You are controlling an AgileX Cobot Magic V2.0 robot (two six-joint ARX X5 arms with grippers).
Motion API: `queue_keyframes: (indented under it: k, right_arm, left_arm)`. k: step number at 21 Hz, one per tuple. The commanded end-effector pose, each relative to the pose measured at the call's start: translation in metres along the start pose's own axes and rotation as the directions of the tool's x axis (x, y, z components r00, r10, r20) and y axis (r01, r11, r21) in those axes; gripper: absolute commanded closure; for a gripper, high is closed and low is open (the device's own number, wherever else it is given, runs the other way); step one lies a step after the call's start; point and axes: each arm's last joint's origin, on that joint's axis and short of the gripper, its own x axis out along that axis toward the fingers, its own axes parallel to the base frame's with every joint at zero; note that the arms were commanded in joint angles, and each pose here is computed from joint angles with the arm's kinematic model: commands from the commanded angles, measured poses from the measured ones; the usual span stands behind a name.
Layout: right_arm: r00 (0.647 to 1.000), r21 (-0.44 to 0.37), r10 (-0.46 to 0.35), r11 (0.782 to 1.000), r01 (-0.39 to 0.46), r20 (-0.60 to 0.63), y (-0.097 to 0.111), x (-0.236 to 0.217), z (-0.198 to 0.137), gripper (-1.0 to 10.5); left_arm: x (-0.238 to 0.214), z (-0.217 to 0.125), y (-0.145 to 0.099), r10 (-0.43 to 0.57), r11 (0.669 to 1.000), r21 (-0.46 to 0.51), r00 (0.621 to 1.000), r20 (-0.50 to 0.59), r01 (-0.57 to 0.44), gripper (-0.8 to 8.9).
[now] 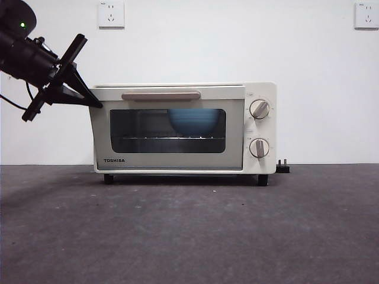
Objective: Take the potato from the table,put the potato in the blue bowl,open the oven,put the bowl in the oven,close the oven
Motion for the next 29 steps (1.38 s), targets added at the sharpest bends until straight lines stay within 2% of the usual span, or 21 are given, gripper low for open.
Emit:
queue_keyframes:
  k: [1,4,7,12,16,23,29]
  right_arm:
    - [1.000,0.010,-0.002,1.000,0.002,-0.003,0.000,0.001,-0.001,9.5]
    - [0.999,0.004,-0.021,1.000,0.021,-0.026,-0.001,0.001,-0.004,9.5]
    - [0.999,0.011,-0.031,0.999,0.032,-0.024,-0.001,0.001,-0.004,9.5]
    - [0.999,0.011,-0.037,0.999,0.038,-0.023,-0.001,0.001,-0.004,9.5]
    - [0.998,0.010,-0.060,0.998,0.060,-0.020,-0.002,0.001,-0.004,9.5]
    - [0.997,0.068,-0.072,0.995,0.073,-0.021,-0.002,0.002,-0.004,9.5]
    - [0.997,0.068,-0.073,0.995,0.074,-0.022,-0.002,0.002,-0.004,9.5]
  left_arm:
    - [0.000,0.007,-0.005,-0.017,1.000,0.001,0.999,0.032,0.017,8.21]
    - [-0.002,0.015,-0.012,-0.051,0.999,0.004,0.996,0.078,0.050,8.21]
    - [-0.003,0.018,-0.016,-0.066,0.998,0.013,0.995,0.080,0.065,8.21]
    - [-0.005,0.017,-0.022,-0.164,0.986,0.024,0.986,0.009,0.164,8.20]
    - [-0.013,0.012,-0.029,-0.178,0.983,0.049,0.984,-0.029,0.179,8.20]
    - [-0.048,-0.005,-0.056,-0.145,0.964,0.212,0.987,-0.075,0.158,8.20]
    - [-0.104,-0.031,-0.099,-0.123,0.921,0.368,0.991,-0.047,0.131,8.19]
